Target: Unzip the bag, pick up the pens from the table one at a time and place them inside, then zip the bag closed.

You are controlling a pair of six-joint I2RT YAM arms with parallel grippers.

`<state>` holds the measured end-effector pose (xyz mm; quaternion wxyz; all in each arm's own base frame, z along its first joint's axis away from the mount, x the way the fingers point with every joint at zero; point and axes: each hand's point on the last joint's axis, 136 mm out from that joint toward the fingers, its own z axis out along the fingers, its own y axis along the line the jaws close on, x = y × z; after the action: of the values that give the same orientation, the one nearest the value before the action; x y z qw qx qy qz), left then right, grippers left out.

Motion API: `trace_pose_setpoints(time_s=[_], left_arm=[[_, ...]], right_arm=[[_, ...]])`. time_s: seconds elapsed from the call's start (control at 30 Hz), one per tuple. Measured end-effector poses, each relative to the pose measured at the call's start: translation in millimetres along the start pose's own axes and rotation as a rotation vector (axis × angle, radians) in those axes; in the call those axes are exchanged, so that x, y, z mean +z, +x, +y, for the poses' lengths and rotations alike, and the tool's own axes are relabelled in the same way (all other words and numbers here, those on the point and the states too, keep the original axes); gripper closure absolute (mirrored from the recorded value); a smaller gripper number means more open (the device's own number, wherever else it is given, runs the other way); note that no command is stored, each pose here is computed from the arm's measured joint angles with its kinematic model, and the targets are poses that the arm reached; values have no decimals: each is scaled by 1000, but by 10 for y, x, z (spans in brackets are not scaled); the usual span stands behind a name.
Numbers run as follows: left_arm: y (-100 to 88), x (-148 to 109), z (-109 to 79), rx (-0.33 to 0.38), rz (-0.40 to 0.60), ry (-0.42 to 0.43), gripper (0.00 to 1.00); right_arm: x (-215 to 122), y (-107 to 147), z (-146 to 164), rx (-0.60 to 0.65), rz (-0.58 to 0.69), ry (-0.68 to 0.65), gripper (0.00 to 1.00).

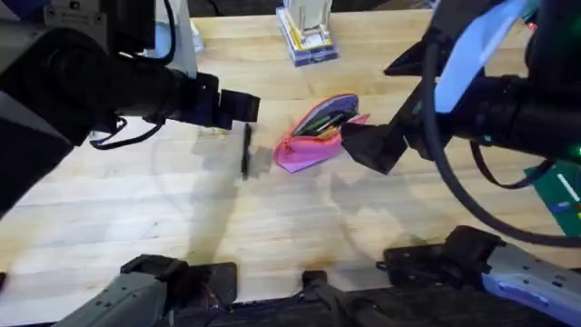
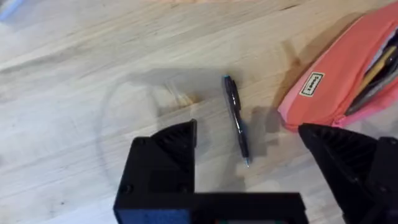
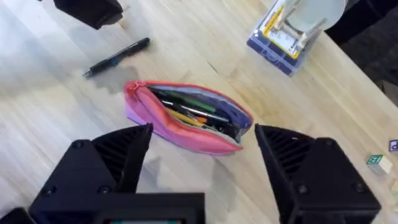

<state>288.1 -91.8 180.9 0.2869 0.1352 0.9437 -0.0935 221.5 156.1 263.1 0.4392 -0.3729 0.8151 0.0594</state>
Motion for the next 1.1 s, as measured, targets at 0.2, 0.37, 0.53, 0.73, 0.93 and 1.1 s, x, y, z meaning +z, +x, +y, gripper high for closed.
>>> trace_pose_setpoints(time_s=[0.2,0.37,0.53,0.73,0.93,1.1], left_arm=[[-27,0,27,-46,-11,-15,5],[93,15,6,-55,35,-22,5],[366,331,-150,-9,126,-19,5],[472,856,-80,-40,223,-53,6],[624,1162,-43,-44,304,-63,6],[686,1293,-5,-42,336,-83,53]], right_arm=[[1,1,4,14,0,-3,4],[0,0,4,20,0,-2,3],[0,0,4,20,0,-2,3],[0,1,4,20,0,-2,4],[0,1,5,20,0,-3,4],[0,1,4,20,0,-2,4]])
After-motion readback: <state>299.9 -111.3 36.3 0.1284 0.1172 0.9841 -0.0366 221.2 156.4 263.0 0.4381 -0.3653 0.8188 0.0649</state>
